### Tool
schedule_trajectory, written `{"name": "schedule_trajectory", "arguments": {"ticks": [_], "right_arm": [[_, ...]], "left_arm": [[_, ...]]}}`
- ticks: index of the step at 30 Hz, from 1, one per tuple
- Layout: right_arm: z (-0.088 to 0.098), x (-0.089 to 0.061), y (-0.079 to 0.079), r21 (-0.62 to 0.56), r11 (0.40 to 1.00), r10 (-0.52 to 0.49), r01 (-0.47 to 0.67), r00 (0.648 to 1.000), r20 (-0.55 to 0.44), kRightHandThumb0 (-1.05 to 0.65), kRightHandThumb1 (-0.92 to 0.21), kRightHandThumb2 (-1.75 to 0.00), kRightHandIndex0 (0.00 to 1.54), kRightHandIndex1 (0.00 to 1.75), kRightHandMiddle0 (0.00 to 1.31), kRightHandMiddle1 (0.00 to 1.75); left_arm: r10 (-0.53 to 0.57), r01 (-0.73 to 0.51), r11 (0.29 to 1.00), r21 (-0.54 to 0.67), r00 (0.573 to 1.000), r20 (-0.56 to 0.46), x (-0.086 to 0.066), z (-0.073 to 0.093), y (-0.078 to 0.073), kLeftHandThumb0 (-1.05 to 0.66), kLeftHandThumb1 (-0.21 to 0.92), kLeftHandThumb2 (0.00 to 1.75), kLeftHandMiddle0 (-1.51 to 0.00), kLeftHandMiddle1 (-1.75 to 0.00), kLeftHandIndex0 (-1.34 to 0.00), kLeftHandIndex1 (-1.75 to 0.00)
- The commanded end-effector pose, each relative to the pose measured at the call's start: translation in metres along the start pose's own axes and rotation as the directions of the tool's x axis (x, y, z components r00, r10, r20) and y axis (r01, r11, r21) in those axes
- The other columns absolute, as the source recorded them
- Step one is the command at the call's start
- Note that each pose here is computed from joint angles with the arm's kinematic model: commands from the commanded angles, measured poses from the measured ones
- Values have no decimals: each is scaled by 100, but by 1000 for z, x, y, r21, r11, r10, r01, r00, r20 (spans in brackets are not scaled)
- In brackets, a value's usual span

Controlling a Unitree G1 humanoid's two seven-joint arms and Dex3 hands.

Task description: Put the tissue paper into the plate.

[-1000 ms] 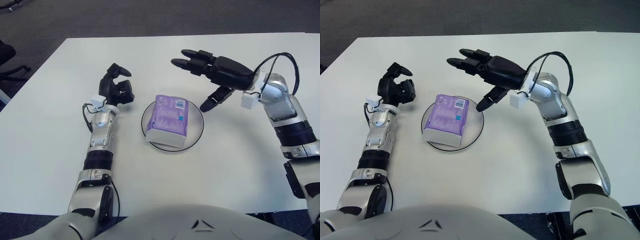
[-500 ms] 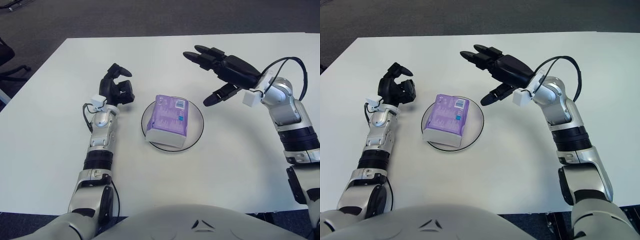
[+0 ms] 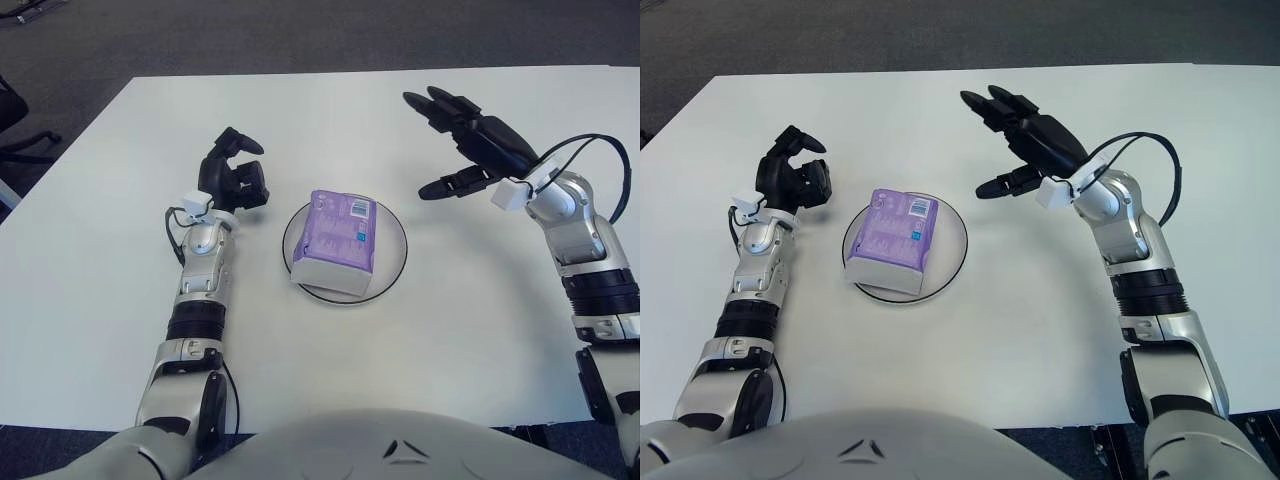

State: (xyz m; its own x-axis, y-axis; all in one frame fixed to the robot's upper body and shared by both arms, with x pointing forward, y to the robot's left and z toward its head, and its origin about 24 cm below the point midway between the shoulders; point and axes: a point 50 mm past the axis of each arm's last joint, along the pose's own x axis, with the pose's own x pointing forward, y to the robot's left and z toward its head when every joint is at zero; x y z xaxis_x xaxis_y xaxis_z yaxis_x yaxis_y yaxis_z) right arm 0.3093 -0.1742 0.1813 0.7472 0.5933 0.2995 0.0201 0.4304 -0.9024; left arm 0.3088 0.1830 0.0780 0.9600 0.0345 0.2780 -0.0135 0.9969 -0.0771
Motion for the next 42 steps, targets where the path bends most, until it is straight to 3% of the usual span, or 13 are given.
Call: {"name": "schedule_trajectory", "arguments": {"ticks": [1, 9, 14, 17, 22, 29, 32, 36, 42], "right_arm": [[-12, -6, 6, 23, 997, -78, 80, 993, -87, -85, -90, -35, 14, 8, 0, 35], [-22, -17, 16, 216, 957, -143, 195, 962, -234, -80, -87, -38, 18, 15, 0, 57], [-23, -26, 23, 280, 924, -162, 261, 930, -330, -75, -75, -55, 4, 56, 0, 68], [-25, -33, 28, 295, 913, -161, 283, 912, -377, -70, -69, -64, 3, 71, 0, 77], [-36, -48, 40, 333, 886, -139, 323, 870, -473, -61, -61, -78, 5, 87, 0, 88], [-37, -54, 50, 388, 831, -134, 399, 820, -556, -48, -51, -98, 12, 105, 0, 106], [-35, -57, 57, 412, 800, -133, 435, 799, -586, -43, -50, -104, 15, 112, 0, 112], [-31, -61, 76, 473, 698, -126, 538, 743, -658, -35, -46, -114, 20, 120, 0, 126], [-29, -61, 80, 507, 612, -114, 608, 701, -704, -26, -44, -124, 24, 130, 0, 143]], "left_arm": [[71, -90, 995, -44, 946, -315, -76, -71, 6, -46, 38, 124, -130, -175, -56, -175], [71, -86, 996, -35, 950, -305, -76, -70, 6, -46, 37, 125, -130, -175, -57, -175], [69, -84, 996, -38, 954, -292, -75, -68, 5, -47, 35, 127, -131, -175, -59, -175], [69, -84, 996, -41, 955, -289, -76, -68, 5, -47, 34, 129, -132, -175, -60, -175], [69, -83, 996, -36, 957, -282, -75, -66, 5, -47, 33, 130, -132, -175, -60, -175], [70, -81, 996, -29, 957, -281, -75, -66, 4, -48, 32, 131, -132, -175, -61, -175], [66, -77, 997, -27, 958, -279, -75, -65, 4, -48, 32, 132, -131, -175, -61, -175], [57, -66, 998, -22, 959, -277, -75, -65, 4, -48, 32, 132, -131, -175, -61, -175], [52, -60, 998, -20, 960, -275, -75, -64, 4, -48, 32, 132, -131, -175, -61, -175]]}}
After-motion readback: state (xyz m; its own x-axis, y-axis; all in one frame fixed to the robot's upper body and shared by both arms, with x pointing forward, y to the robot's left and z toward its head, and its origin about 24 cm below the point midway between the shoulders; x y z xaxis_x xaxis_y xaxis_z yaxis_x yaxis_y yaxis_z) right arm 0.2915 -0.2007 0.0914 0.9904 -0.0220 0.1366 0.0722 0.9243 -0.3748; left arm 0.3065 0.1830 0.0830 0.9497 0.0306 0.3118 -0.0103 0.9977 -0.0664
